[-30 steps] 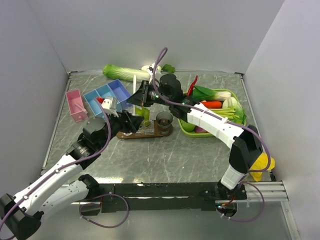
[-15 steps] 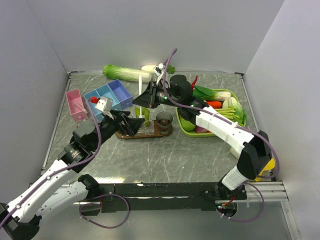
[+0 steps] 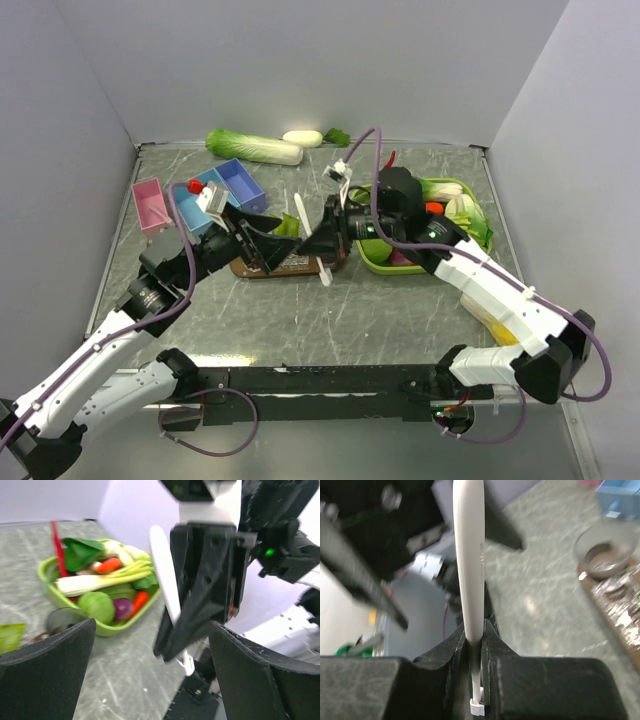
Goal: Prepare toiletry sets of a toothbrush and toothpaste on the tray
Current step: Pick up the toothbrush from the storage box.
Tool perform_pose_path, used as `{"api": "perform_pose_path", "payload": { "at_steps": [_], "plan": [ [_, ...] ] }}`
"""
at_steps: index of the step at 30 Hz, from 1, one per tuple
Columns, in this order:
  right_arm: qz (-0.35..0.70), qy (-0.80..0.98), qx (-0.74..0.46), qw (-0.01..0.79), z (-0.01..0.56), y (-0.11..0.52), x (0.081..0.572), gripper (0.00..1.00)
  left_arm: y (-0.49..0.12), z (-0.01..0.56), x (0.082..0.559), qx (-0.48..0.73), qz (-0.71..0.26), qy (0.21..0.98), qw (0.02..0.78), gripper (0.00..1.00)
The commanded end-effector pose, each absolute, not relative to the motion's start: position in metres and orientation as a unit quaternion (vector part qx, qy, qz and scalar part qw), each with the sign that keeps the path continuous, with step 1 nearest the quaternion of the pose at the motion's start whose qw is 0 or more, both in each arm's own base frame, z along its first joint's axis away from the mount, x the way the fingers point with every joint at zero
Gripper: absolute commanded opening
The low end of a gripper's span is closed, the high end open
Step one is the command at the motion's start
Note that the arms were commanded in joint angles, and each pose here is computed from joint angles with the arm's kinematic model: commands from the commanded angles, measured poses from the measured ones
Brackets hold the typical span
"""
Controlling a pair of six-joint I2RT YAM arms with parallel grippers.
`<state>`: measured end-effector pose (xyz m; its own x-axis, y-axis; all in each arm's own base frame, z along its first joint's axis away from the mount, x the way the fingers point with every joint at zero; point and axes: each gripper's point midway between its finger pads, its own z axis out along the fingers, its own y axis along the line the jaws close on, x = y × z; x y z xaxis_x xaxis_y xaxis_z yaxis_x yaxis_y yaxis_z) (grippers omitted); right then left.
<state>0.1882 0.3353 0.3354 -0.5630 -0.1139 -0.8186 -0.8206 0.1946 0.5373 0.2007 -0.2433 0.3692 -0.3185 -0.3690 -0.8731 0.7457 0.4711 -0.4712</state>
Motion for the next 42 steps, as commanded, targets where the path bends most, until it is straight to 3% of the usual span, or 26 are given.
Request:
{"api": "perform_pose_path", "payload": {
  "at_steps": [1, 7, 14, 22, 25, 29, 33, 36, 40, 42],
  "plan": [
    [0.561, 0.671, -0.390, 0.289, 0.329, 0.319, 0.148, 0.00, -0.257, 0.398, 0.181, 0.174, -0.560, 0.596, 0.549, 0.97],
    [0.583, 0.654, -0.410, 0.254, 0.324, 0.312, 0.126, 0.00, -0.280, 0.389, 0.177, 0.205, -0.597, 0.600, 0.491, 0.88],
    [0.578, 0.659, -0.416, 0.242, 0.317, 0.310, 0.124, 0.00, -0.283, 0.386, 0.178, 0.205, -0.604, 0.600, 0.484, 0.60],
    [0.576, 0.664, -0.419, 0.227, 0.311, 0.312, 0.125, 0.00, -0.285, 0.385, 0.174, 0.212, -0.611, 0.597, 0.475, 0.45],
    [0.574, 0.666, -0.418, 0.229, 0.311, 0.312, 0.126, 0.00, -0.287, 0.382, 0.174, 0.216, -0.611, 0.600, 0.469, 0.24],
    [0.565, 0.675, -0.412, 0.237, 0.310, 0.313, 0.131, 0.00, -0.287, 0.385, 0.174, 0.216, -0.613, 0.597, 0.470, 0.04],
    [0.551, 0.686, -0.401, 0.258, 0.310, 0.311, 0.137, 0.11, -0.280, 0.385, 0.188, 0.168, -0.599, 0.614, 0.486, 0.01],
    [0.531, 0.699, -0.385, 0.286, 0.311, 0.306, 0.145, 0.26, -0.266, 0.381, 0.206, 0.105, -0.583, 0.632, 0.500, 0.01],
    [0.486, 0.726, -0.355, 0.334, 0.307, 0.293, 0.158, 0.54, -0.246, 0.364, 0.226, 0.015, -0.581, 0.653, 0.485, 0.01],
    [0.449, 0.747, -0.334, 0.360, 0.300, 0.284, 0.170, 0.58, -0.233, 0.353, 0.236, -0.025, -0.578, 0.660, 0.480, 0.01]
  ]
}}
